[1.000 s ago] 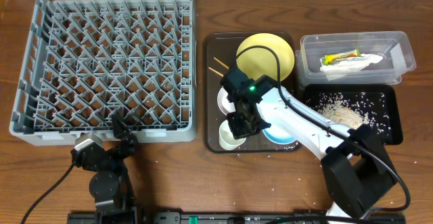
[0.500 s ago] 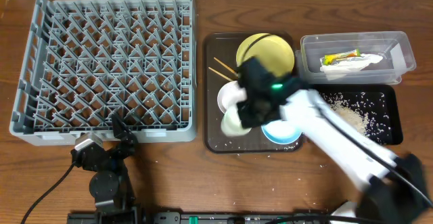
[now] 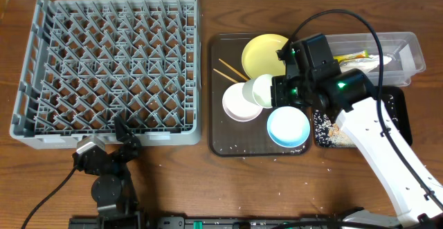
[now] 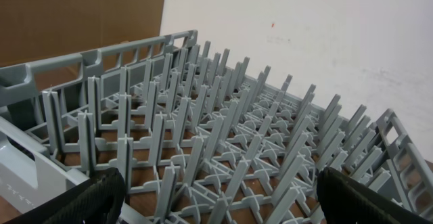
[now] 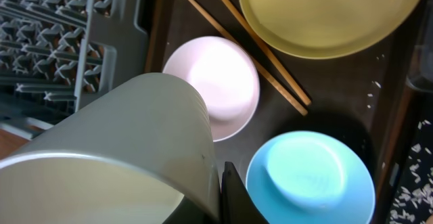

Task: Sort waste into correct bins and load items into the dishwasher
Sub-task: 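Grasp the cream cup with the right gripper and lift it, then hand the cream cup from right gripper to left gripper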

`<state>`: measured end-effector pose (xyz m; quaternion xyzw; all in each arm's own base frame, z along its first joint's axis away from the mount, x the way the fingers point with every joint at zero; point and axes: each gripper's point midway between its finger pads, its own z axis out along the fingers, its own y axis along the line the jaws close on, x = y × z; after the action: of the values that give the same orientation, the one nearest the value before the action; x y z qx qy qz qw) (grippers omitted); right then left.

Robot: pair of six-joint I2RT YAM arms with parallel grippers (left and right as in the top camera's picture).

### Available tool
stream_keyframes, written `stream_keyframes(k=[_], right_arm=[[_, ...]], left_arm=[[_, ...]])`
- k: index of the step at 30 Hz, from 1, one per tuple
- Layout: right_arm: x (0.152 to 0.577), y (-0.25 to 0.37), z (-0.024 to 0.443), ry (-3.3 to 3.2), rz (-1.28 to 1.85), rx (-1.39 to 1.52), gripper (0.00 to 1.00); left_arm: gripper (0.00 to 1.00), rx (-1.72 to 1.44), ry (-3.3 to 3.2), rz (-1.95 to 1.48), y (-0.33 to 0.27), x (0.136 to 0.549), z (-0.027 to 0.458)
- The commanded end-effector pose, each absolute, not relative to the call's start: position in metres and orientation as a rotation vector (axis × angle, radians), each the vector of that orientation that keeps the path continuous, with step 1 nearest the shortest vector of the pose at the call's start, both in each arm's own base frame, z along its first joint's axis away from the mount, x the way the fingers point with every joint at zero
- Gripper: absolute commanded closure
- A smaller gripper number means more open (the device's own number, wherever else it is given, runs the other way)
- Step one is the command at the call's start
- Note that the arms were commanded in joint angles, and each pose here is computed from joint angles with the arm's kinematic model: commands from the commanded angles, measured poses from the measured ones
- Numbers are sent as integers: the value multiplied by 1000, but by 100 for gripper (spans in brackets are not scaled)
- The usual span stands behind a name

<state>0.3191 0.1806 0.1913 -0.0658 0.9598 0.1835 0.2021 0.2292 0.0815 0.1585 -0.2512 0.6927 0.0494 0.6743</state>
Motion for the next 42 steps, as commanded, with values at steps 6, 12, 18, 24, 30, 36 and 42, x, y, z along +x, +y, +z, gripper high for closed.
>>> stream_keyframes(k=[6, 12, 18, 24, 30, 36, 42], right_arm=[[320, 190, 197, 2653, 583, -256, 99], [325, 199, 204, 2607, 646, -275, 99], [330, 202, 209, 2577, 656, -280, 99], [334, 208, 214, 2544, 697, -294, 99], [334, 212, 217, 2529, 728, -306, 99], [339, 208, 219, 2518, 723, -288, 99], [351, 204, 228, 2463, 774, -267, 99]], left_arm=[[8, -475, 1652, 15, 61, 236, 138], [8, -478, 1625, -212, 37, 242, 145], [8, -439, 1623, -299, 23, 243, 164], [8, -439, 1678, -373, 14, 250, 196], [8, -369, 1798, -546, -12, 275, 224], [8, -400, 1859, -940, -50, 296, 235], [8, -813, 1865, -1328, -62, 308, 223]])
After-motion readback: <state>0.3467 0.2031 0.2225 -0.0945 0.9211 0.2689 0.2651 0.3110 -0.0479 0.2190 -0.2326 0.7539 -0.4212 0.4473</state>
